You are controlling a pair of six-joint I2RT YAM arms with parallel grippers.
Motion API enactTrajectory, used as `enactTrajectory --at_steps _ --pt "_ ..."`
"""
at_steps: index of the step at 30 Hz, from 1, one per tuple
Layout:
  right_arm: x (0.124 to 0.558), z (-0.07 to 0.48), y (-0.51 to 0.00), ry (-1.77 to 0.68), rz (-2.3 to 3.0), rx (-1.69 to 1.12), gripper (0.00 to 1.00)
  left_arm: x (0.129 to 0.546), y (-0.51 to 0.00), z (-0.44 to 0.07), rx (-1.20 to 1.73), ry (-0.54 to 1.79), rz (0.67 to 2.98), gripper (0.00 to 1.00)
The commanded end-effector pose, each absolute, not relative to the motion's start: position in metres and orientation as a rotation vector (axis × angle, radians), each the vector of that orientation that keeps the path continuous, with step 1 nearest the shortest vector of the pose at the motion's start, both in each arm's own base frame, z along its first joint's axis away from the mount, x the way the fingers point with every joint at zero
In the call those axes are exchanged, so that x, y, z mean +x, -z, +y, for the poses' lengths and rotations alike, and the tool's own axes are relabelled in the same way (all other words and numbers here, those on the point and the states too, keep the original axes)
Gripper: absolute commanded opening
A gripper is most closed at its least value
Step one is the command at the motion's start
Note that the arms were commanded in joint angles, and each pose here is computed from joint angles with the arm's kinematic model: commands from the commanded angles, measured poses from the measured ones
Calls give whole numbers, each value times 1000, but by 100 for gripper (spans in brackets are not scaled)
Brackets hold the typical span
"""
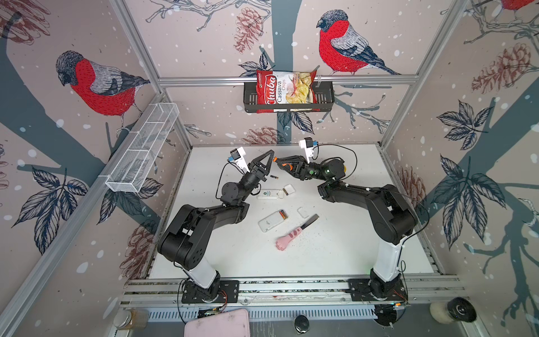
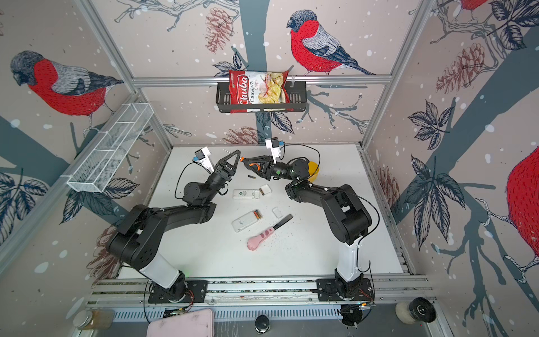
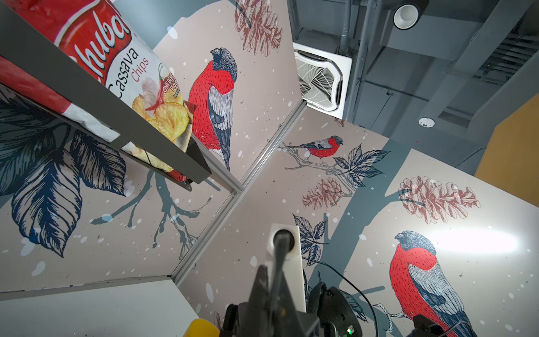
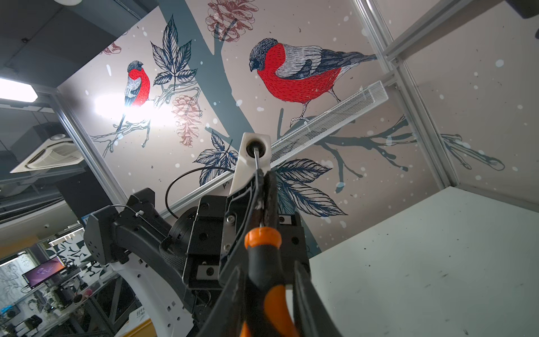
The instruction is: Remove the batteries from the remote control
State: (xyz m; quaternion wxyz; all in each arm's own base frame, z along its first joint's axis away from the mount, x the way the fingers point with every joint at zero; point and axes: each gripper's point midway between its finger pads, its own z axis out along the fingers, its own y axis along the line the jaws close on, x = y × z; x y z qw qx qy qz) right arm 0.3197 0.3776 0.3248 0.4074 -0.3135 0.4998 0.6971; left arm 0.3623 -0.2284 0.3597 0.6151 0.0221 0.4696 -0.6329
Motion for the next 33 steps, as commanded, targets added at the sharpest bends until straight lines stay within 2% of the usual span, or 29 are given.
enactTrajectory --at_steps 1,5,7,11,14,15,20,26,33 --pt "315 378 -337 -1760 1201 -800 19 338 -388 -217 120 1457 910 0" --pt "319 377 -334 -1739 1226 -783 8 336 -385 -217 118 1461 921 0" --pt "319 377 -332 -1719 1239 -786 6 335 -382 -215 106 1456 927 1" --pt "319 376 -324 -1655 1276 -806 6 331 -374 -211 91 1445 947 41" --pt "320 378 -312 -1553 1328 -838 6 328 -367 -208 78 1431 965 58" --pt "320 378 -310 -1513 1345 -848 6 326 -365 -206 65 1428 969 61" --pt "316 387 -292 -1261 1421 -929 6 320 -348 -199 19 1436 1018 62" --pt "311 389 -277 -1058 1453 -959 5 309 -336 -193 -9 1435 1048 53" --pt "308 384 -275 -961 1442 -948 5 302 -338 -193 0 1451 1044 40"
